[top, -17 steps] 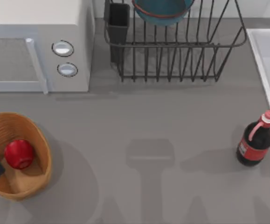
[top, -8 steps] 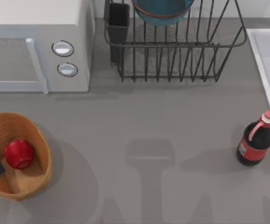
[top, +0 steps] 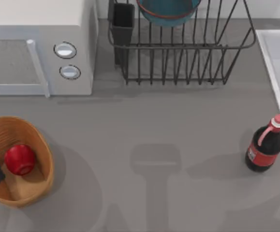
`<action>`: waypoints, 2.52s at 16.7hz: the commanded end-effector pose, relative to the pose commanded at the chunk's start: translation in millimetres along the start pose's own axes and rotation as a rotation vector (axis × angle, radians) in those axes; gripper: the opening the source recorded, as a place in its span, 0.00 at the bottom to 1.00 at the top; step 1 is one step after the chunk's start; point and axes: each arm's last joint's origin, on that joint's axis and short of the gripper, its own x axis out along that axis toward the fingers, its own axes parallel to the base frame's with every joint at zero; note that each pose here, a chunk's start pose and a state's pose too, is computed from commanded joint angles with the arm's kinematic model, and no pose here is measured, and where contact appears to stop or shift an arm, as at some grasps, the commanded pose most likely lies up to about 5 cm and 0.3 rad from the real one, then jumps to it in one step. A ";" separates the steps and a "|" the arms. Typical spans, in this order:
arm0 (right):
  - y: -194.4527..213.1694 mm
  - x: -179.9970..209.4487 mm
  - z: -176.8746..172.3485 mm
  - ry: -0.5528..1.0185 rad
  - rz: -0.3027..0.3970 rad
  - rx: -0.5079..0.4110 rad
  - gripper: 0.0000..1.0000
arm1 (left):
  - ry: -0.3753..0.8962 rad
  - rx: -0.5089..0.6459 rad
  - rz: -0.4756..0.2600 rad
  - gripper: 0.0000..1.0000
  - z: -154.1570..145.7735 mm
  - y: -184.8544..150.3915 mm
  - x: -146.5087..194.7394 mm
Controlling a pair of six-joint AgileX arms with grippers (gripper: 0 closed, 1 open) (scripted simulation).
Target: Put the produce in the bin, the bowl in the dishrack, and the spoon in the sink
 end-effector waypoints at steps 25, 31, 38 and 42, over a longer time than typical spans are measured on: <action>-37.8 112.5 -7.5 0.665 -0.183 0.256 1.00 | 0.000 0.000 0.000 1.00 0.0 0.0 0.0; -39.2 123.3 -22.1 0.675 -0.185 0.256 1.00 | 0.000 0.000 0.000 1.00 0.0 0.0 0.0; -39.2 123.3 -22.1 0.675 -0.185 0.256 0.55 | 0.000 0.000 0.000 1.00 0.0 0.0 0.0; -39.2 123.3 -22.1 0.675 -0.185 0.256 0.25 | 0.000 0.000 0.000 1.00 0.0 0.0 0.0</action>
